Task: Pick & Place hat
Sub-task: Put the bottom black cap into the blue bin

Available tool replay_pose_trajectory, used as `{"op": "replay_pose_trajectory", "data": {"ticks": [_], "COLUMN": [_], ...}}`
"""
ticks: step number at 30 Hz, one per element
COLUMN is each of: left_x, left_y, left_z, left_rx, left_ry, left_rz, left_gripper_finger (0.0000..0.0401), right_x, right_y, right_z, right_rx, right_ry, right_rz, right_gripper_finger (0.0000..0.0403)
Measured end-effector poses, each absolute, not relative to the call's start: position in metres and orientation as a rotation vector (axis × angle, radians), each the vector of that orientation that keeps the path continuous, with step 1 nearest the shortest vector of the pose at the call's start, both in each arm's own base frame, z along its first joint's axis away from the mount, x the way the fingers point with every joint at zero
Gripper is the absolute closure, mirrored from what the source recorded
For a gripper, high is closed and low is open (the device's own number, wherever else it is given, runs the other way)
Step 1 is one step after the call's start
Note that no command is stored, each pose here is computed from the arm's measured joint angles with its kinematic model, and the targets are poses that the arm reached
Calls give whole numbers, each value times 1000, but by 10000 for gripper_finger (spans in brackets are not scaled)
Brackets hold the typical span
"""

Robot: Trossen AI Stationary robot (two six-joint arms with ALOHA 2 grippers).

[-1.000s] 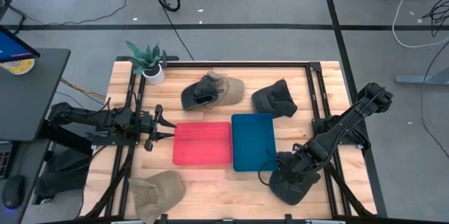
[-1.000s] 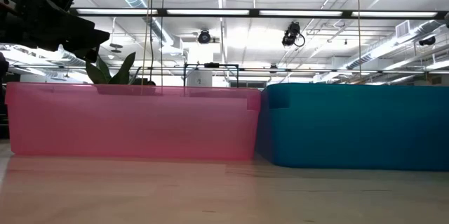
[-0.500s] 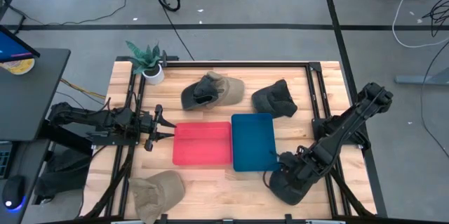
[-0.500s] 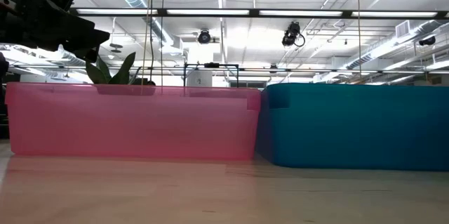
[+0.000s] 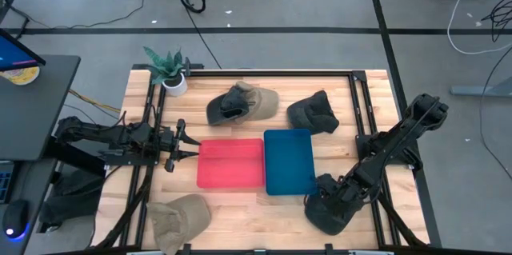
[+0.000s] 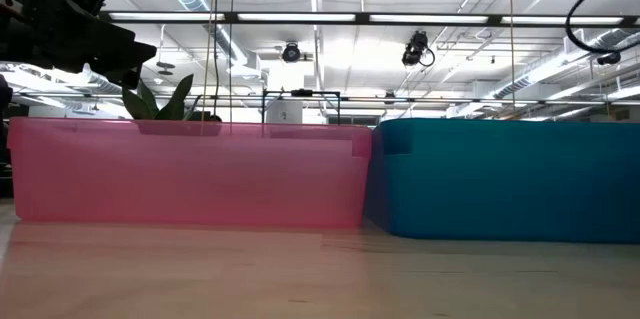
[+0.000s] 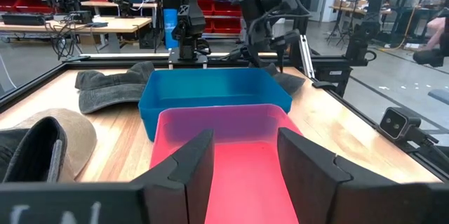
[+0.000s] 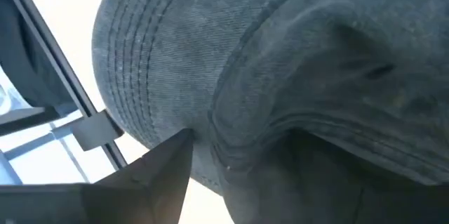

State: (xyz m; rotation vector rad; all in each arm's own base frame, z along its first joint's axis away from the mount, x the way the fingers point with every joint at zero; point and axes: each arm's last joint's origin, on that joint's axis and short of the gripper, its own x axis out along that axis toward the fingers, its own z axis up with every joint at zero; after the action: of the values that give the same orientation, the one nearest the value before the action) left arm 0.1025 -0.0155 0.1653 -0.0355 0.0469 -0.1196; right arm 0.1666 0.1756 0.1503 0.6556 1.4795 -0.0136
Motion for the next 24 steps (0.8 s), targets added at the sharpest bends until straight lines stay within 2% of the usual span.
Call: {"op": "replay_pose_trajectory", "data": {"ticks": [6,13,18,24], "left_x": [103,103,103,103], "left_y": [-15,-15,-15,-15], "left_z": [165,165,165,165], "left_rx": [-36,-36,-36,-35], "left_ry": [47,47,47,47], "left_rz": [-120,-119,-120,-120], "left_gripper_finger": [240,240,240,240], "right_x": [166,164,161,160], "right_y": [175,175,178,184], "right_z": [150,162,181,214], "right_rx": [655,702,702,605], "right_ry": [1473,1484,1487,1500], "right_rz": [2,72,122,203], "right_gripper_finger": [235,384,379,395]}}
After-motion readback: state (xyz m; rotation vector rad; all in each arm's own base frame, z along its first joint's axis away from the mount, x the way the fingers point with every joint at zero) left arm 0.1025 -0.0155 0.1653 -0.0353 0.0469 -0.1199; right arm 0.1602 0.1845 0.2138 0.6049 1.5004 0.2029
